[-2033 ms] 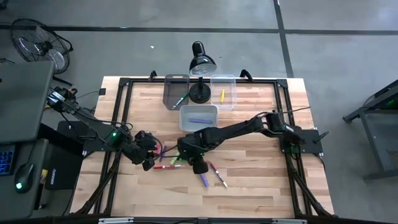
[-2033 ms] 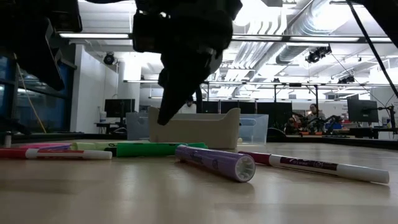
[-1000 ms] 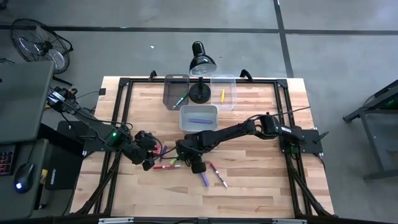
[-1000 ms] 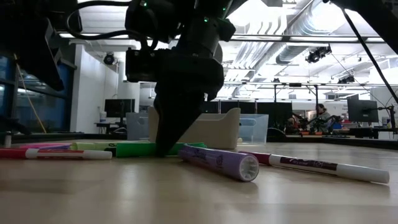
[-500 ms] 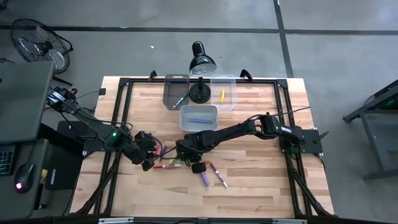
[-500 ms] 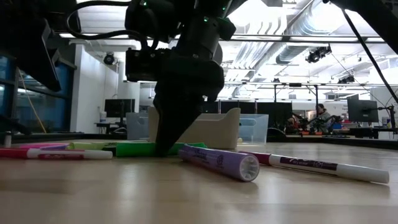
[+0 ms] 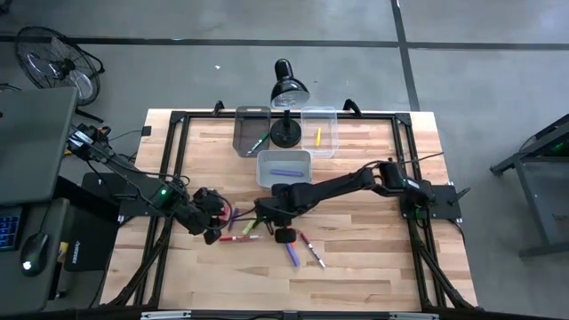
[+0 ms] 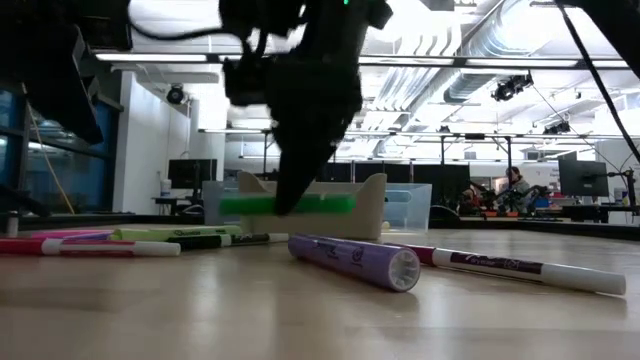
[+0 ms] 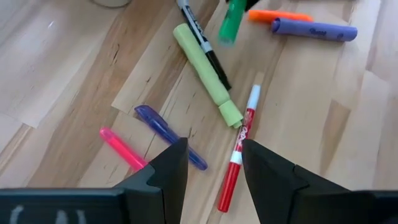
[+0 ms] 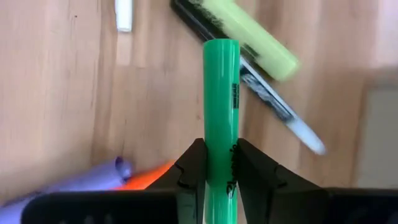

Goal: Pick & Place Markers
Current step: Put the large green marker into the gray bin

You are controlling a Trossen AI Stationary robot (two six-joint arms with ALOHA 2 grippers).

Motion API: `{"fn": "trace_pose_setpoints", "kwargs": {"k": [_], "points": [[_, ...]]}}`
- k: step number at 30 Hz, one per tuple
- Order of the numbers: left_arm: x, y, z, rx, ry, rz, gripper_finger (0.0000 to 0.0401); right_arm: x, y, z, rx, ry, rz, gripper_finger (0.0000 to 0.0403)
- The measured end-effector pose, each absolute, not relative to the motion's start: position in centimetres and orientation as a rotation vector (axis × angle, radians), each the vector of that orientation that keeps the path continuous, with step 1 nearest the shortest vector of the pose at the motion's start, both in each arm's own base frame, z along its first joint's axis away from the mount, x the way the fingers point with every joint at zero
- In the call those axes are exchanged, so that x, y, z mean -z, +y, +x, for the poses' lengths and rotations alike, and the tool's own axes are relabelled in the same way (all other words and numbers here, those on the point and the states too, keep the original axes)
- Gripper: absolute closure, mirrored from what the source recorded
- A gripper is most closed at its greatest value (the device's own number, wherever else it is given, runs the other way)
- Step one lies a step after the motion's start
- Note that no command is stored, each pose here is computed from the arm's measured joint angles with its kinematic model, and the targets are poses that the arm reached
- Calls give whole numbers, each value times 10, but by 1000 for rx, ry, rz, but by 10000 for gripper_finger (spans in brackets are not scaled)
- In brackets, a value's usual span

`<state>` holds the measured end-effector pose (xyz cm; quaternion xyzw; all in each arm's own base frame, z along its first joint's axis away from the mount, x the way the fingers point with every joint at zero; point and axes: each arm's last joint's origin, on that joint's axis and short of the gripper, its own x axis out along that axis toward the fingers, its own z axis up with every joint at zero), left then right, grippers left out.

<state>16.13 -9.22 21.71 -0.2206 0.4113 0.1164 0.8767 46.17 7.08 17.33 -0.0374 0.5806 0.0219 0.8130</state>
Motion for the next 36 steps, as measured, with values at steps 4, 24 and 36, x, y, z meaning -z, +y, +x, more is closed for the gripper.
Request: {"fn": "trace_pose_setpoints", "kwargs": {"k": [4,24,36], "points": [[-219,-94,164,-232,824,-476,252,-192,69,455,-22,1234,-52,344],[-226,-92,171,-316,644,-449,252,-257,12,432,84,1168,-30,341],[-229,-73,184,-376,613,-538,252,-258,-49,429,92,1181,-47,341]]}}
